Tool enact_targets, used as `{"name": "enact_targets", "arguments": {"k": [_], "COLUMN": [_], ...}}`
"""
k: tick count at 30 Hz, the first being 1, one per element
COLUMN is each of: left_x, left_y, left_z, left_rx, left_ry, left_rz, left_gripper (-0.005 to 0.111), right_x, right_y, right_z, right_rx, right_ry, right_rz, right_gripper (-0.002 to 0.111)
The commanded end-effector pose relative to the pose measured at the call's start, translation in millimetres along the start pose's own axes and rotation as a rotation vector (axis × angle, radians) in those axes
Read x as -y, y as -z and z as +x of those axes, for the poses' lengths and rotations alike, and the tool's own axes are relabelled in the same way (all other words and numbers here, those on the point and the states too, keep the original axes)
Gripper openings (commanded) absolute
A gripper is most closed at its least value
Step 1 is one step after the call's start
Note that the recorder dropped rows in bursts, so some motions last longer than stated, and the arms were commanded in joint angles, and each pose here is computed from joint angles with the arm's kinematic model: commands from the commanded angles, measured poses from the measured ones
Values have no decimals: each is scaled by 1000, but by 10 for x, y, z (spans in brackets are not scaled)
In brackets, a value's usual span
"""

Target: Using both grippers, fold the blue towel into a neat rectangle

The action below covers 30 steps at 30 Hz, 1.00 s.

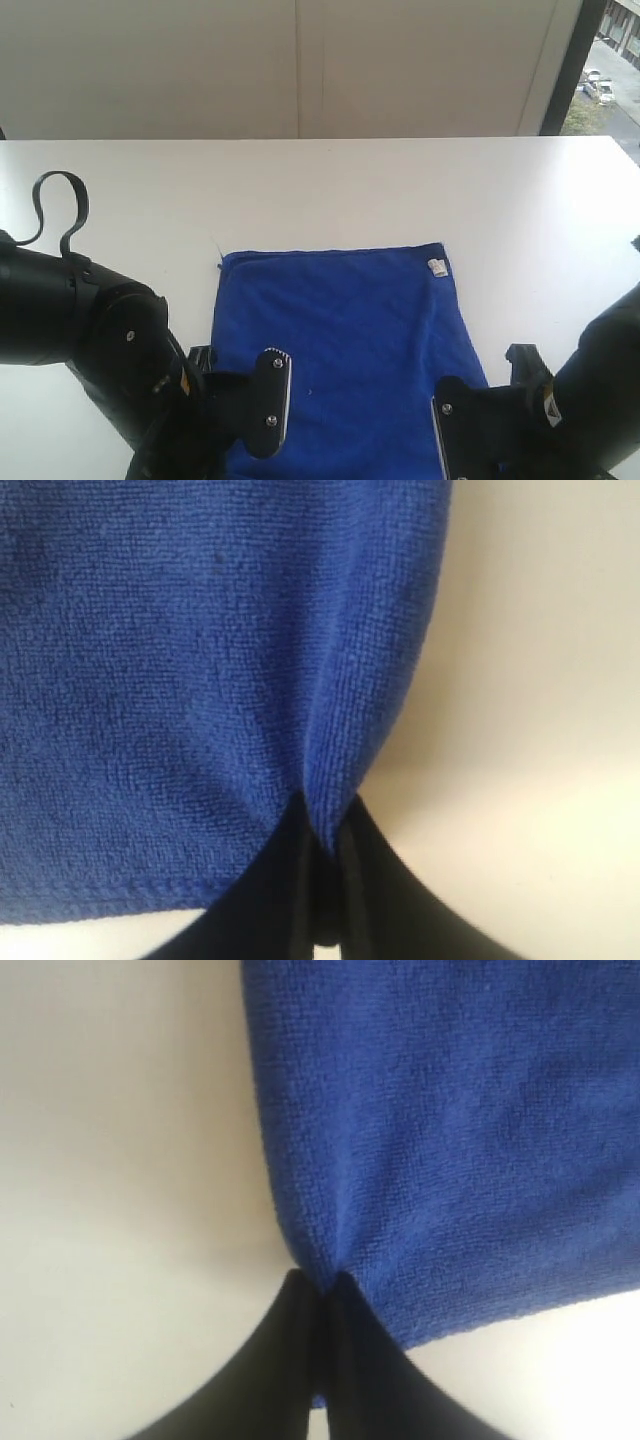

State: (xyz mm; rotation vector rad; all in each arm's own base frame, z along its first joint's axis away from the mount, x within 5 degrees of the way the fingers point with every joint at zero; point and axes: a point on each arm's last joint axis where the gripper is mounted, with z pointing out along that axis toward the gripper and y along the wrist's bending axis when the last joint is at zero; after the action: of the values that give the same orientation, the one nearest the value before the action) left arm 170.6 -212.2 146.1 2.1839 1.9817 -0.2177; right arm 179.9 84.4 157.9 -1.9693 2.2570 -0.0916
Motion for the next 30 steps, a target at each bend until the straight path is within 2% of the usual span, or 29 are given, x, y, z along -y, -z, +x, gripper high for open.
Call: {"name": "enact_targets", "arguments": {"k": [1, 5, 11, 16, 24, 30], "left_x": [72, 72, 66, 62, 28, -15], "left_y": [-10, -10, 14, 105, 378, 406], "left_z": [34, 34, 15, -16, -73, -80], "left_rx": [-22, -22, -27, -31, 64, 77], "left_ry": [18, 18, 18, 5, -24, -47], "left_rz": [45, 45, 59, 74, -61, -115], "left_gripper": [7, 10, 14, 15, 15, 15], "right_x": [-17, -18, 32, 97, 153, 186], "right_y": [104, 134, 169, 248, 302, 317], "right_z": [2, 4, -29, -69, -105, -121], "right_rx": [24, 32, 53, 56, 73, 90], "right_ry": [-11, -13, -127, -146, -175, -224], "right_rz": [24, 37, 59, 63, 82, 105], "right_gripper": [0, 0, 0, 0, 0, 0]}}
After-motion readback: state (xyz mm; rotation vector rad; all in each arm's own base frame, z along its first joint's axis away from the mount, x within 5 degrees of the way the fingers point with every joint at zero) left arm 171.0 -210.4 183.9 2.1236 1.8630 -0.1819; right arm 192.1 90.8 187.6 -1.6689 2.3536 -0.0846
